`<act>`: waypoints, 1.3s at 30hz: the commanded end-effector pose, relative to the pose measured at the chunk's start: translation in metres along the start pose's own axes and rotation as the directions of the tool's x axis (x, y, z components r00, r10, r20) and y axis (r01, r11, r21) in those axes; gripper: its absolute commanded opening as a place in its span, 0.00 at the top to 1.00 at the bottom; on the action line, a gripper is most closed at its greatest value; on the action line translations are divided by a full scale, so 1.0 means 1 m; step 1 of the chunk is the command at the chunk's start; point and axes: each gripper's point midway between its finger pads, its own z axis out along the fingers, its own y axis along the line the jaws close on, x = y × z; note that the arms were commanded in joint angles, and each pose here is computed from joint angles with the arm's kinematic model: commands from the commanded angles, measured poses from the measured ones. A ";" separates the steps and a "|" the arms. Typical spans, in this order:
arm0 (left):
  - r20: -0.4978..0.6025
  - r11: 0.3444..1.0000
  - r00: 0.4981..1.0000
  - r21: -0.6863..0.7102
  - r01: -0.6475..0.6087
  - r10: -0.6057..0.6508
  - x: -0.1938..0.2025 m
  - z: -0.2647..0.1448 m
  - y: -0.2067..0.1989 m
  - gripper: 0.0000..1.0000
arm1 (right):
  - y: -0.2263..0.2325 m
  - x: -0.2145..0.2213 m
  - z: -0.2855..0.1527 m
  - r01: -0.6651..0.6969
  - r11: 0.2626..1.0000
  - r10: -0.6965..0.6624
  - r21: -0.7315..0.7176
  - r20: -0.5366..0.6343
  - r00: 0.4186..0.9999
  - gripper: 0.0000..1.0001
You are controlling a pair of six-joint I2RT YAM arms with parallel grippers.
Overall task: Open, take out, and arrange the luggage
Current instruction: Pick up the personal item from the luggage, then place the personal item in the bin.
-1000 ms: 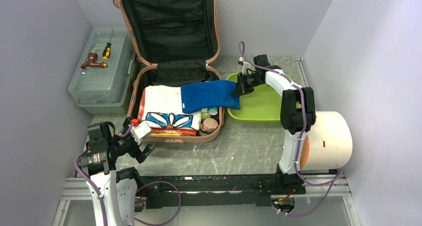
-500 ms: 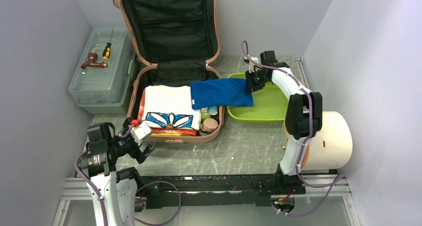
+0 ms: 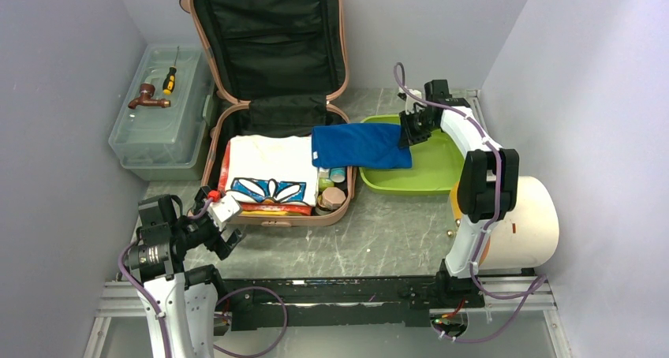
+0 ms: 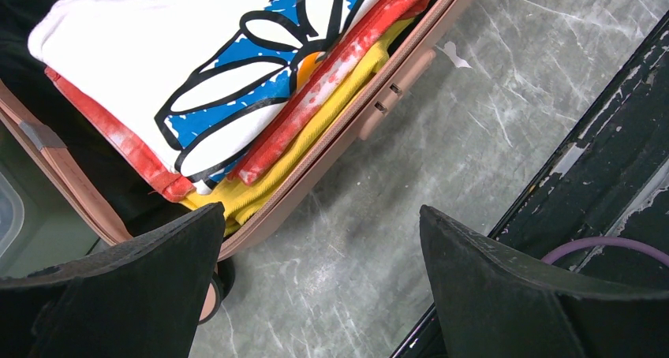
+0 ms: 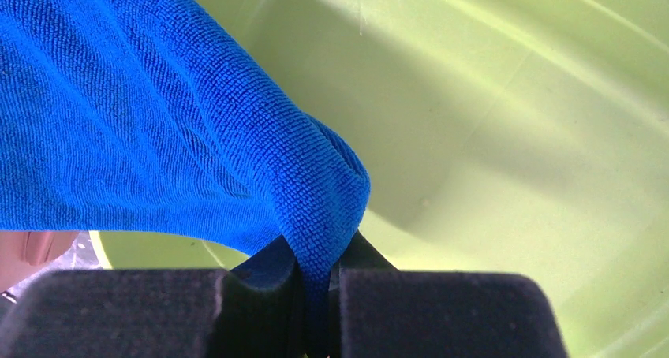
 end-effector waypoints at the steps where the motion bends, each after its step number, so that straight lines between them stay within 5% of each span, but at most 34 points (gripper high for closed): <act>1: 0.022 1.000 1.000 0.002 -0.005 0.004 -0.004 0.000 -0.001 0.01 | -0.001 -0.011 -0.010 0.017 1.000 -0.017 -0.013 0.036 0.999 1.00; 39: 0.018 1.000 1.000 -0.025 0.005 -0.004 -0.004 0.000 0.004 0.01 | -0.013 0.003 0.005 -0.036 0.998 0.036 -0.048 0.000 0.999 1.00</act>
